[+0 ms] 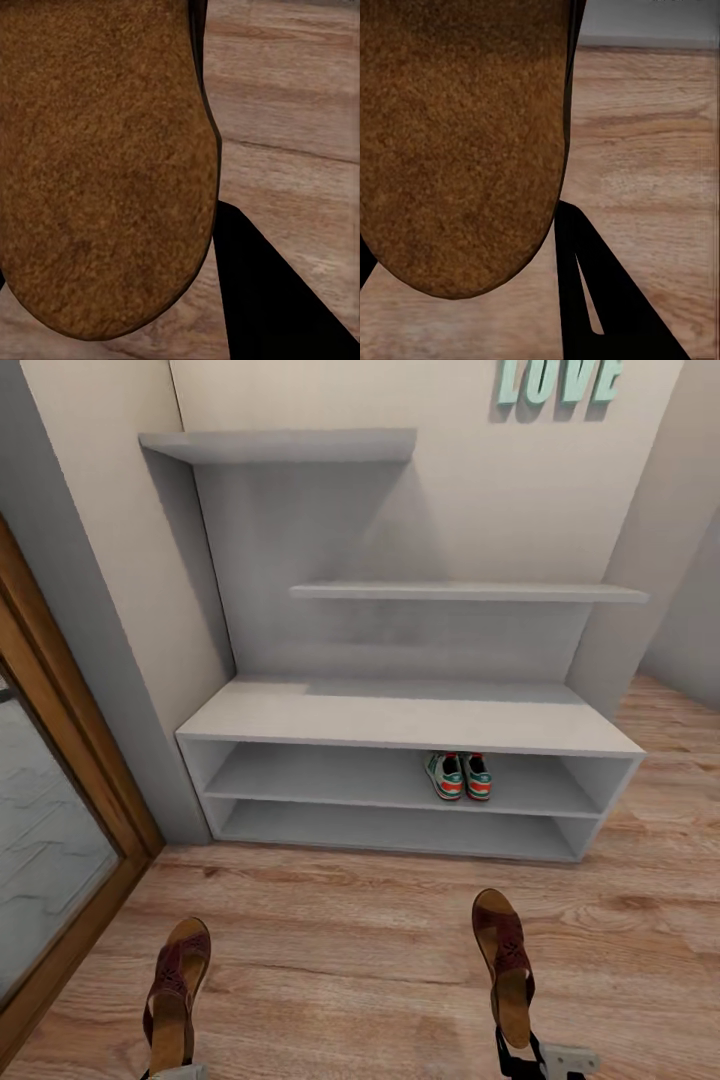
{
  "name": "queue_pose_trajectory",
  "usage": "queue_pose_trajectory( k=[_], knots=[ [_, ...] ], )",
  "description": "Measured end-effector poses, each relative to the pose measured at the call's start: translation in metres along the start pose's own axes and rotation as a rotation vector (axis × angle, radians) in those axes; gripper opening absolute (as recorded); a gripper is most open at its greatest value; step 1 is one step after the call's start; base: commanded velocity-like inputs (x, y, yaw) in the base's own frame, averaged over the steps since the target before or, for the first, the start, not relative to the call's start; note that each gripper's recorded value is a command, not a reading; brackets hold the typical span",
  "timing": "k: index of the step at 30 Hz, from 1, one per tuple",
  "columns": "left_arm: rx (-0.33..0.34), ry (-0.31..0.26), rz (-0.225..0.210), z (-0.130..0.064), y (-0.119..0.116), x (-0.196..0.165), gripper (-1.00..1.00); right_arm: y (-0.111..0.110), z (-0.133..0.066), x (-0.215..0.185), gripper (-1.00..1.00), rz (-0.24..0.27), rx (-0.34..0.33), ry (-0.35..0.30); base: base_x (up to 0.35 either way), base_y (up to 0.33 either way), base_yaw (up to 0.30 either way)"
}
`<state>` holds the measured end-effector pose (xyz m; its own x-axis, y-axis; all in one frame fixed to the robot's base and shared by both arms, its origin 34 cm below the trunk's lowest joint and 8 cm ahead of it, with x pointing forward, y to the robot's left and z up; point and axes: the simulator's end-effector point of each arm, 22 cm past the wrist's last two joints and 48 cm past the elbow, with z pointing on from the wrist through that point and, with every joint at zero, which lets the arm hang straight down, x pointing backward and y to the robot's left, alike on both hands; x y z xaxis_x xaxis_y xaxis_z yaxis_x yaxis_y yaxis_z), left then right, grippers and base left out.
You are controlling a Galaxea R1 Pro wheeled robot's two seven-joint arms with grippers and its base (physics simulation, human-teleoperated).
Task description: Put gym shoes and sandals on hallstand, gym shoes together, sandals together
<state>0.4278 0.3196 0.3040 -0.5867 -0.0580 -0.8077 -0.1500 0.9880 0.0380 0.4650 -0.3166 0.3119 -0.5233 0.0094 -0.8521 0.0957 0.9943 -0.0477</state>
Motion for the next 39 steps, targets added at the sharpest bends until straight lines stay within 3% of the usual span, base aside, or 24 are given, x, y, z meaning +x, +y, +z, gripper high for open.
queue_pose_trajectory(
  k=[7, 13, 18, 21, 26, 32, 39],
  knots=[
    [0.006, 0.037, -0.004, 0.011, -0.004, -0.005, -1.0, -0.003, 0.0, 0.001, -1.0, -0.004, 0.002, 0.004, 0.0, 0.0, 0.0],
    [0.05, 0.11, -0.024, 0.059, -0.027, -0.049, -1.0, -0.016, 0.0, 0.0, -1.0, -0.013, 0.02, 0.0, 0.0, 0.0, 0.0],
    [0.126, 0.16, -0.02, 0.091, -0.058, -0.096, -1.0, -0.066, 0.0, -0.005, -1.0, -0.024, 0.095, -0.004, 0.0, 0.0, 0.0],
    [0.154, 0.178, -0.007, 0.109, -0.074, -0.134, -1.0, -0.109, -0.005, -0.007, -1.0, 0.024, 0.193, -0.009, 0.0, 0.0, 0.0],
    [0.173, 0.18, 0.022, 0.126, -0.089, -0.184, -1.0, -0.137, -0.01, -0.009, -1.0, 0.061, 0.263, -0.017, 0.0, 0.0, 0.0],
    [0.101, 0.136, 0.074, 0.141, -0.081, -0.241, -1.0, -0.139, -0.01, -0.009, -1.0, 0.071, 0.271, -0.02, 0.0, 0.0, -0.062],
    [0.09, 0.122, 0.078, 0.142, -0.078, -0.25, -1.0, -0.14, -0.01, -0.011, -1.0, 0.074, 0.273, -0.023, 0.023, 0.001, -0.285]
  ],
)
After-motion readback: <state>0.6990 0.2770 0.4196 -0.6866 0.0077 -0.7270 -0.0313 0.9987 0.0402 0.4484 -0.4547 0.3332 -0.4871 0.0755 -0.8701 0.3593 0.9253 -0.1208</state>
